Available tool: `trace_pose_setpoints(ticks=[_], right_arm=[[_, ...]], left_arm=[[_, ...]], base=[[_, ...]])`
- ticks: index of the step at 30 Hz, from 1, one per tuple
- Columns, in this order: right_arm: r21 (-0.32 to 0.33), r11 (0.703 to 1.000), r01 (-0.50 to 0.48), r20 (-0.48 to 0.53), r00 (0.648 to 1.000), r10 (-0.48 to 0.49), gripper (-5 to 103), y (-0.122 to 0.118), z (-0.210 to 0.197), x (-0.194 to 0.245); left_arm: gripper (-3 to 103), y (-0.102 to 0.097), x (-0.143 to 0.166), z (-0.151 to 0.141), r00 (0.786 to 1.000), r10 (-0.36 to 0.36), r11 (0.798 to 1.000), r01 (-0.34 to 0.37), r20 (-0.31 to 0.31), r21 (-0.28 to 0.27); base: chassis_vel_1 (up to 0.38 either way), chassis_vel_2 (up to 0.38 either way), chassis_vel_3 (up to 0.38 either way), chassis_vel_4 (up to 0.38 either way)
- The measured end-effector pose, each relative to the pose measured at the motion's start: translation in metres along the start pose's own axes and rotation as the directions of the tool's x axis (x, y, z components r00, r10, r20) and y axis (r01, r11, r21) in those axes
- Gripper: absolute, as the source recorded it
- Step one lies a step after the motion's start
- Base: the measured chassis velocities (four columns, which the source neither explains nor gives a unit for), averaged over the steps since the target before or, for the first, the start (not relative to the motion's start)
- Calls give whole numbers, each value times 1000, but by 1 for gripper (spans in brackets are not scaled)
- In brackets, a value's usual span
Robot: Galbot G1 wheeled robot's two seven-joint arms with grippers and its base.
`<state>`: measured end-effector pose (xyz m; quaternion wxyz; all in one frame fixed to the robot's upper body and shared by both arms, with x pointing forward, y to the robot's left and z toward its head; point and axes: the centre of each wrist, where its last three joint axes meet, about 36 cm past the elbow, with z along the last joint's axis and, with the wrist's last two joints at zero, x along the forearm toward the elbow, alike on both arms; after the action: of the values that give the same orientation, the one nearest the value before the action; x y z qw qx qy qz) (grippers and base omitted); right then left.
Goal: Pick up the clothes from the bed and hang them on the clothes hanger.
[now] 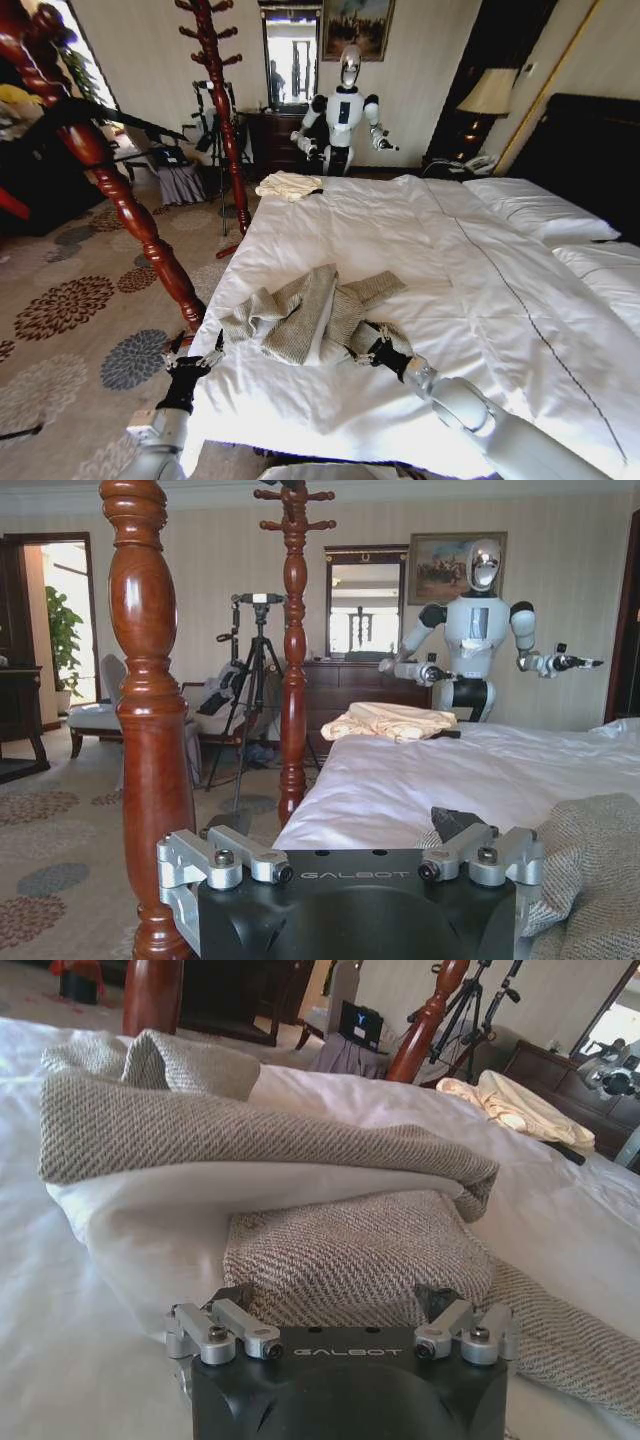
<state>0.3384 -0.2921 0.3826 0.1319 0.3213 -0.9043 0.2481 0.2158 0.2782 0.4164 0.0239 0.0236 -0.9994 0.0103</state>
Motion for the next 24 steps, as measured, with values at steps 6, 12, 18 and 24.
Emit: trace_pose_setpoints(ticks=[6, 12, 18, 24], right_arm=[[126, 992, -23, -31, 999, 27, 96, 3, 0, -3], [171, 985, -13, -6, 1000, 14, 99, 9, -8, 11], [174, 985, 3, 11, 1000, -5, 99, 21, -6, 9], [179, 984, 5, 5, 1000, -6, 94, 28, -2, 6]], left_arm=[[100, -1, -3, 2, 1000, -3, 1000, 3, -3, 9], [100, -3, -4, 3, 1000, -4, 1000, 4, -3, 14], [100, -3, -3, 3, 1000, -4, 1000, 4, -4, 12], [100, -2, -2, 1, 1000, -5, 1000, 5, -1, 7]], base=[[0, 0, 0, 0], [0, 0, 0, 0], [0, 0, 0, 0], [0, 0, 0, 0]])
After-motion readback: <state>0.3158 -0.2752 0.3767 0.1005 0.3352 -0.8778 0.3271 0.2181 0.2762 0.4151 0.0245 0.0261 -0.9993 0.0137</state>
